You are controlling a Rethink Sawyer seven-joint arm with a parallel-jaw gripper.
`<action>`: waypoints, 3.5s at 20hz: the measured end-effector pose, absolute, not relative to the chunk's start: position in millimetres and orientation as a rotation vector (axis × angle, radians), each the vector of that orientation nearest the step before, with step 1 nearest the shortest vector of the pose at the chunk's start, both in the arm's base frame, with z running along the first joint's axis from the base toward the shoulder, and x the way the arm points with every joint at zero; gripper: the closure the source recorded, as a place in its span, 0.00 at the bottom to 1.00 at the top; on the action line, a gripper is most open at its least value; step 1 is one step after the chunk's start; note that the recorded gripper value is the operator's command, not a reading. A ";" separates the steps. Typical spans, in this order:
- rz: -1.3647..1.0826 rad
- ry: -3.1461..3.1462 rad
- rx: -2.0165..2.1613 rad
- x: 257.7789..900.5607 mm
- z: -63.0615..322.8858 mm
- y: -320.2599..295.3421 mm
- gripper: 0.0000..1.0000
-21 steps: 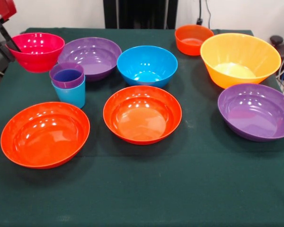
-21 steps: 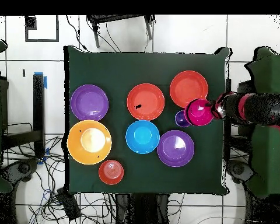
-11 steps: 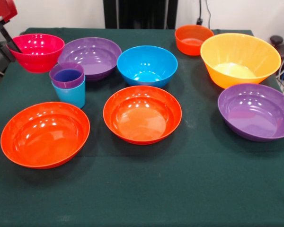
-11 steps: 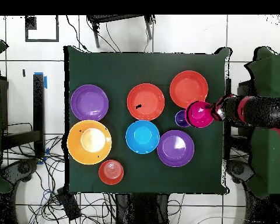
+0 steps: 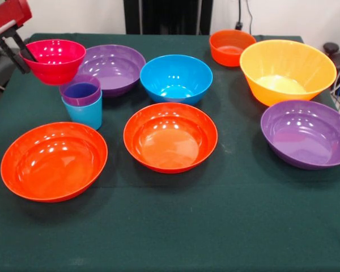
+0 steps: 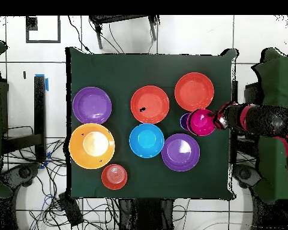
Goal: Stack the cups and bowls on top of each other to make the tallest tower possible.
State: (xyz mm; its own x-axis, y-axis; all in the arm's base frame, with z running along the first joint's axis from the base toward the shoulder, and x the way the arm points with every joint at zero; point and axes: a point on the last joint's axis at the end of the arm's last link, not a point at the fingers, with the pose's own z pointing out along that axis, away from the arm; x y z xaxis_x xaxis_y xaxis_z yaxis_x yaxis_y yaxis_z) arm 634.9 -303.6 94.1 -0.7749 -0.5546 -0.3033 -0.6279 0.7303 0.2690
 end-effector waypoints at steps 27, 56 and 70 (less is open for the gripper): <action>0.564 2.739 -0.957 612.4 75.9 -290.9 1.00; 0.629 2.781 -0.956 587.8 53.4 -285.1 1.00; 0.658 2.772 -0.947 588.1 50.2 -280.4 1.00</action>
State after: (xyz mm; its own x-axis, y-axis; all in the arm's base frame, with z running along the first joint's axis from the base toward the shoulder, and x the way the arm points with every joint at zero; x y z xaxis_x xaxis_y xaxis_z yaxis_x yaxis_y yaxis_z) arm 588.1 -280.4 50.2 -0.7923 -0.5492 -0.2656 -0.6100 0.7063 0.3593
